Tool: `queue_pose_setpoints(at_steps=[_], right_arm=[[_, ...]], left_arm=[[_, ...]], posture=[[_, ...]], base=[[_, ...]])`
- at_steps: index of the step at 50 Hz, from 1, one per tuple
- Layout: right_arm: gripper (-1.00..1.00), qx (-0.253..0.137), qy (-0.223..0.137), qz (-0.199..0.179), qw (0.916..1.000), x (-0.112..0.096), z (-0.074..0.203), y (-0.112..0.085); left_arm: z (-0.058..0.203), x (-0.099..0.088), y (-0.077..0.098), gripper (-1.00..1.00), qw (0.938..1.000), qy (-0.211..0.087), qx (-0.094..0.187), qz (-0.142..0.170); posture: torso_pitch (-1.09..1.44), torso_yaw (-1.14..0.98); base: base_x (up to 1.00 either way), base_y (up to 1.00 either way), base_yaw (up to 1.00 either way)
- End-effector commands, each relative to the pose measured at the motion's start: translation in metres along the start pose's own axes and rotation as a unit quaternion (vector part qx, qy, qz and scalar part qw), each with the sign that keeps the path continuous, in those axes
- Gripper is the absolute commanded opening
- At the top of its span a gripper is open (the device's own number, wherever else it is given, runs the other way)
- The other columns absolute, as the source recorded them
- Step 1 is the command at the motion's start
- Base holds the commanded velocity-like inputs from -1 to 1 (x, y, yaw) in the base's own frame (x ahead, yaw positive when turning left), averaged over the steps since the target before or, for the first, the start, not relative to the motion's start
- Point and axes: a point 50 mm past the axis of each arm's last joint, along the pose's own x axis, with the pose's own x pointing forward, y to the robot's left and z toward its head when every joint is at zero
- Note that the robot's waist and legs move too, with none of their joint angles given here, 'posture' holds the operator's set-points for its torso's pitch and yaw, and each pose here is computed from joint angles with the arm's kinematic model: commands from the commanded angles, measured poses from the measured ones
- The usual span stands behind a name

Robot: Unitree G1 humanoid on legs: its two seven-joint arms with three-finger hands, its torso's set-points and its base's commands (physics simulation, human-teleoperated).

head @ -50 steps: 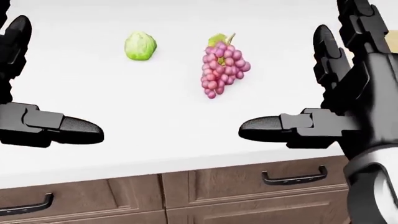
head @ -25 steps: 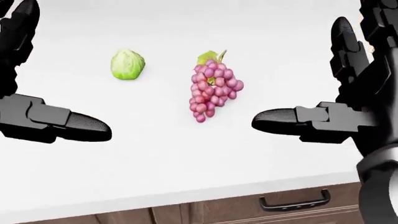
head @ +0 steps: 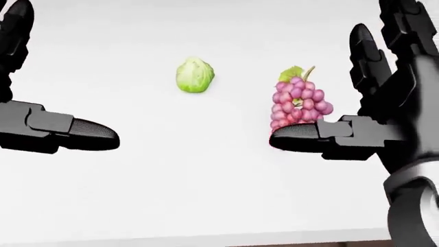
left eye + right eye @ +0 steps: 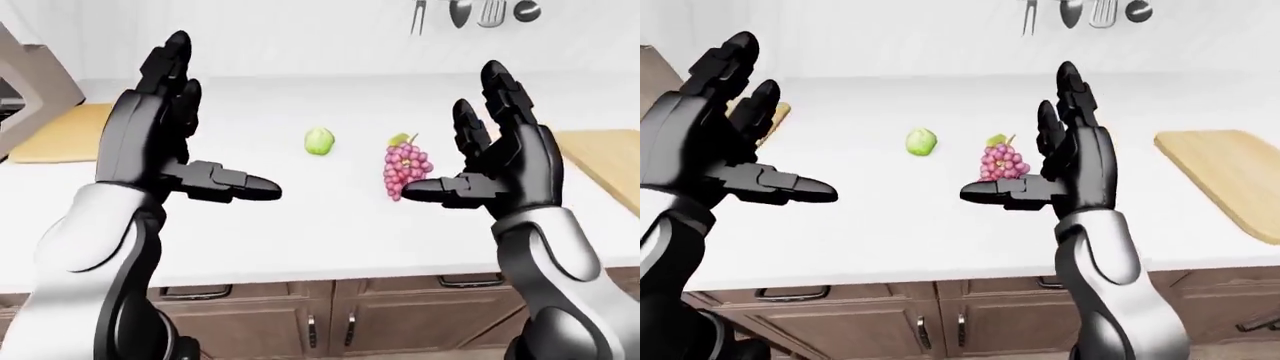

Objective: Place the grape and the brussel sprout on separate cutting boards.

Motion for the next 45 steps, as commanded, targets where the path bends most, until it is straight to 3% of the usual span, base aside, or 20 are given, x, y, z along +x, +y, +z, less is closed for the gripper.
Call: queue_pose_setpoints(at_steps=[1,7,10,16,21,27,34,45], right_arm=[[1.00,-0.002,-0.045,-0.027,0.9986,-0.001,0.016,-0.009],[1.00,-0.006,-0.055,-0.057,0.9968,0.002,0.015,-0.019],[1.00,-0.028,-0.056,-0.068,0.9957,0.003,0.016,-0.019],[1.00,-0.088,-0.044,-0.090,0.9911,0.013,0.005,-0.018],[1.00,-0.169,-0.035,-0.115,0.9782,0.021,0.010,-0.007],[1.00,-0.231,-0.013,-0.115,0.9661,0.026,0.006,0.006],[1.00,-0.276,0.016,-0.119,0.9536,0.033,-0.008,0.016],[1.00,-0.290,0.041,-0.112,0.9497,0.042,-0.031,0.022]], left_arm=[[0.010,0.001,-0.005,1.00,0.9994,-0.030,0.006,-0.015],[0.012,0.003,-0.010,1.00,0.9992,-0.030,0.013,-0.022],[0.015,0.007,-0.013,1.00,0.9989,-0.034,0.020,-0.027],[0.017,0.003,-0.012,1.00,0.9988,-0.037,0.019,-0.025],[0.016,0.003,-0.011,1.00,0.9989,-0.037,0.017,-0.024],[0.018,0.001,-0.010,1.00,0.9989,-0.038,0.015,-0.022],[0.016,0.000,-0.007,1.00,0.9991,-0.036,0.012,-0.018],[0.017,0.001,-0.007,1.00,0.9991,-0.036,0.010,-0.017]], posture=[[0.00,0.00],[0.00,0.00],[0.00,0.00],[0.00,0.00],[0.00,0.00],[0.00,0.00],[0.00,0.00],[0.00,0.00]], base=[[0.00,0.00,0.00],[0.00,0.00,0.00],[0.00,0.00,0.00],[0.00,0.00,0.00],[0.00,0.00,0.00],[0.00,0.00,0.00],[0.00,0.00,0.00],[0.00,0.00,0.00]])
